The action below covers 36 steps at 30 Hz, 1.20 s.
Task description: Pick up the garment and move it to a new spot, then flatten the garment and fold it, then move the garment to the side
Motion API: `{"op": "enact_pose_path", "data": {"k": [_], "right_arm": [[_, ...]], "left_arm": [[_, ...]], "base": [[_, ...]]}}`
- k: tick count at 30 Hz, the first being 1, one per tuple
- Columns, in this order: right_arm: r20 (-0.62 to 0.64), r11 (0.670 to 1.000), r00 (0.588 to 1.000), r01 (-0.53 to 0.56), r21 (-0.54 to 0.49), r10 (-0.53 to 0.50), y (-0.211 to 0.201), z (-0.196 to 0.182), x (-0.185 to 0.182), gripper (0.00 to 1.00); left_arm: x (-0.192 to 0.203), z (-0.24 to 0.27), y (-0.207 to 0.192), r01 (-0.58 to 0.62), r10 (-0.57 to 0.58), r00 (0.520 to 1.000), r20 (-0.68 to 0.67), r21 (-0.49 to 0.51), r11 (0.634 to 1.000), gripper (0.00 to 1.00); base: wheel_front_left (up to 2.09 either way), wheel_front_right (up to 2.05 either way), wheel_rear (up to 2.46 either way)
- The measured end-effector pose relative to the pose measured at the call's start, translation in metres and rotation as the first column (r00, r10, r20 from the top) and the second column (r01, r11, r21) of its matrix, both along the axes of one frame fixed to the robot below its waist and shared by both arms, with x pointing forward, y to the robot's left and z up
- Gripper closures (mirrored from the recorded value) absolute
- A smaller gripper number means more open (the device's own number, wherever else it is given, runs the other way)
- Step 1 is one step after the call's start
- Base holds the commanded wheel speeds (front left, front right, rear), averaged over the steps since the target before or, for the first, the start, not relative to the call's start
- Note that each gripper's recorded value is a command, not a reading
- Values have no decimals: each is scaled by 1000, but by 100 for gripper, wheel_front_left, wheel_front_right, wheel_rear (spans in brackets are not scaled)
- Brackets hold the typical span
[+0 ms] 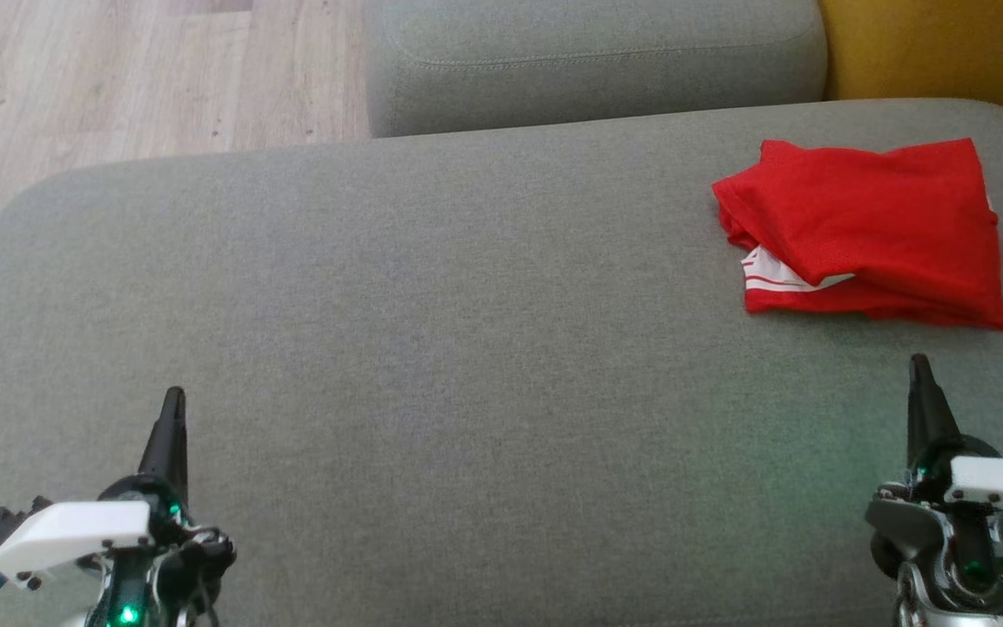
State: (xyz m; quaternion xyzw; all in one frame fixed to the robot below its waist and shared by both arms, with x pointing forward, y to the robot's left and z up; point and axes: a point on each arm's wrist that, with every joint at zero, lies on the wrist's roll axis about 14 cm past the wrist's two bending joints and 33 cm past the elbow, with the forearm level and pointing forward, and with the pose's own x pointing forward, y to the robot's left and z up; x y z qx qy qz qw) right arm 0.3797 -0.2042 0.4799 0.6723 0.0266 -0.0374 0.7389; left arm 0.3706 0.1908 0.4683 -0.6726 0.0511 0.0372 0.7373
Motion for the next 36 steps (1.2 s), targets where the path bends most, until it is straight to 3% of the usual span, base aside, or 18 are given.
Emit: {"op": "enact_pose_path", "data": {"k": [9,36], "right_arm": [[25,995,1000,15,97,-17,-3,6,1,100],[27,995,999,15,97,-18,-3,6,1,100]], "left_arm": [[1,3,-2,-1,3,1000,12,-92,996,100],[1,3,-2,-2,3,1000,13,-95,995,100]], "base": [[0,0,0],[0,0,0]]}}
